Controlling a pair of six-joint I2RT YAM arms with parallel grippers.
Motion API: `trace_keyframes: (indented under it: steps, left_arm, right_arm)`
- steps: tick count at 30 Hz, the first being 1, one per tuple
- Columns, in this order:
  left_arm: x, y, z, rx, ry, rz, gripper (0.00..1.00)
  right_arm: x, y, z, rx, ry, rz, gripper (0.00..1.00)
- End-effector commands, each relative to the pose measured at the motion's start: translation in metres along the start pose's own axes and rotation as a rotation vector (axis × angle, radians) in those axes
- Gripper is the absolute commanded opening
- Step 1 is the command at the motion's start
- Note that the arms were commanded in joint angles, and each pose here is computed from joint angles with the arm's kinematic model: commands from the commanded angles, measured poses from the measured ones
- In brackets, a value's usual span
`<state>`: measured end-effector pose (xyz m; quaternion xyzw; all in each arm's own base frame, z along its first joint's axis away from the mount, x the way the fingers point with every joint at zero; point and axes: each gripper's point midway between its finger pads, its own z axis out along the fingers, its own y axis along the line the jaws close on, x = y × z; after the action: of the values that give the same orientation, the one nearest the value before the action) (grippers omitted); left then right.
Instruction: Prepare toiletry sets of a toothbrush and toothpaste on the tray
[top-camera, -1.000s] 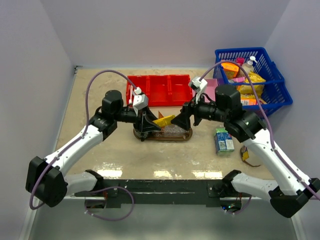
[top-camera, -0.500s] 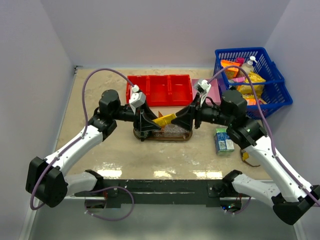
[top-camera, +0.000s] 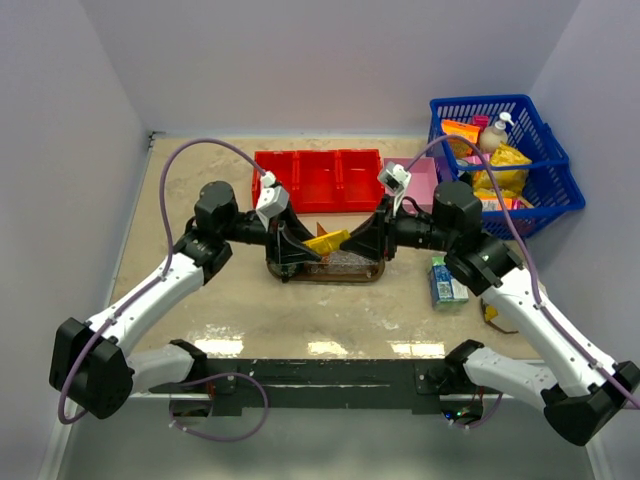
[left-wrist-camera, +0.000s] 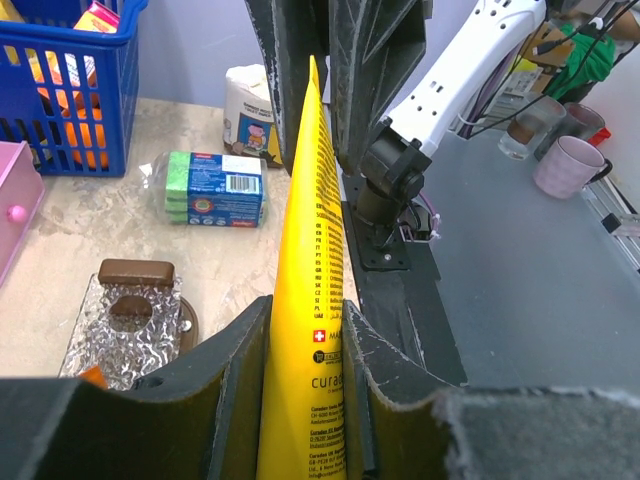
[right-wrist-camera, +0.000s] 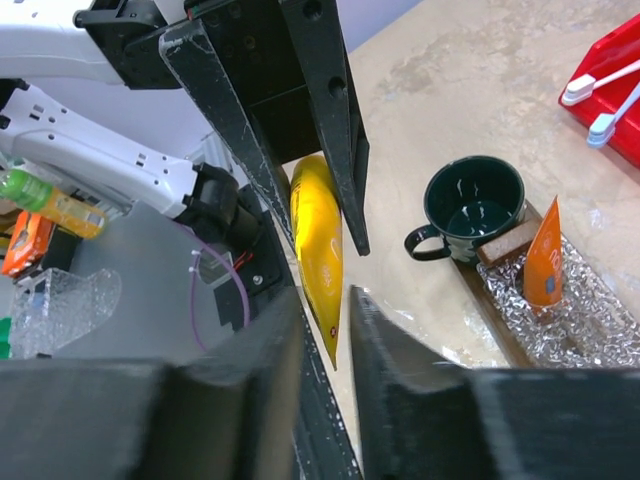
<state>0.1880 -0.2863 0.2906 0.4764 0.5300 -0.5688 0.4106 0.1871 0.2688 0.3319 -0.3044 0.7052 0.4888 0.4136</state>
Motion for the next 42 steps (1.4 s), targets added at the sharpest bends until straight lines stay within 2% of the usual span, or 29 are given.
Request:
trace_keyframes:
  steps: [1, 6, 7, 9, 10, 11, 13, 14, 18, 20, 22, 23, 28, 34, 37, 42]
  left_arm:
    - [-0.013, -0.006, -0.002, 0.013, -0.027, 0.075, 0.0]
    - [-0.012, -0.004, -0.002, 0.008, -0.024, 0.069, 0.0]
    - [-0.013, -0.003, -0.003, 0.002, -0.024, 0.068, 0.01]
    - [-0.012, -0.002, -0.002, -0.005, -0.021, 0.07, 0.09]
    - [-0.013, 0.0, -0.002, -0.019, -0.022, 0.074, 0.15]
    - [-0.011, 0.002, -0.003, -0.026, -0.016, 0.07, 0.28]
    - [-0.013, 0.004, -0.003, -0.049, -0.018, 0.075, 0.42]
    - [-0.013, 0.005, -0.004, -0.061, -0.019, 0.084, 0.54]
    - [-0.02, 0.019, -0.01, -0.184, -0.029, 0.124, 0.76]
    - [-0.026, 0.032, -0.018, -0.305, -0.039, 0.155, 0.88]
    - [-0.035, 0.048, -0.032, -0.457, -0.056, 0.185, 0.9]
    - [-0.039, 0.053, -0.039, -0.511, -0.068, 0.195, 0.98]
    - [-0.061, 0.072, -0.087, -0.854, -0.174, 0.246, 1.0]
    - [-0.068, 0.081, -0.133, -1.118, -0.24, 0.263, 1.0]
    - [-0.066, 0.086, -0.143, -1.183, -0.236, 0.241, 1.0]
    - [-0.065, 0.09, -0.15, -1.231, -0.24, 0.221, 1.0]
  right_arm:
    - [-0.008, 0.009, -0.003, -0.033, -0.04, -0.019, 0.22]
    - [-0.01, 0.006, -0.001, -0.027, -0.053, -0.024, 0.0]
    - [-0.011, 0.006, -0.001, -0.025, -0.056, -0.026, 0.0]
    - [-0.014, 0.005, -0.002, -0.014, -0.066, -0.031, 0.0]
    - [-0.015, 0.006, -0.002, -0.011, -0.072, -0.033, 0.0]
    - [-0.017, 0.006, -0.004, -0.007, -0.079, -0.038, 0.0]
    - [-0.021, 0.004, -0.006, 0.018, -0.097, -0.044, 0.0]
    - [-0.023, 0.005, -0.009, 0.027, -0.106, -0.045, 0.0]
    - [-0.031, 0.003, -0.018, 0.082, -0.134, -0.057, 0.0]
    - [-0.031, -0.002, -0.021, 0.125, -0.135, -0.059, 0.0]
    - [-0.033, -0.004, -0.026, 0.159, -0.145, -0.057, 0.0]
    - [-0.031, -0.01, -0.028, 0.198, -0.138, -0.042, 0.0]
    - [-0.044, -0.018, -0.047, 0.324, -0.164, -0.048, 0.0]
    - [-0.048, -0.045, -0.077, 0.57, -0.102, -0.054, 0.0]
    - [-0.045, -0.06, -0.087, 0.677, -0.07, -0.039, 0.0]
    - [-0.019, -0.084, -0.075, 0.738, 0.091, 0.012, 0.0]
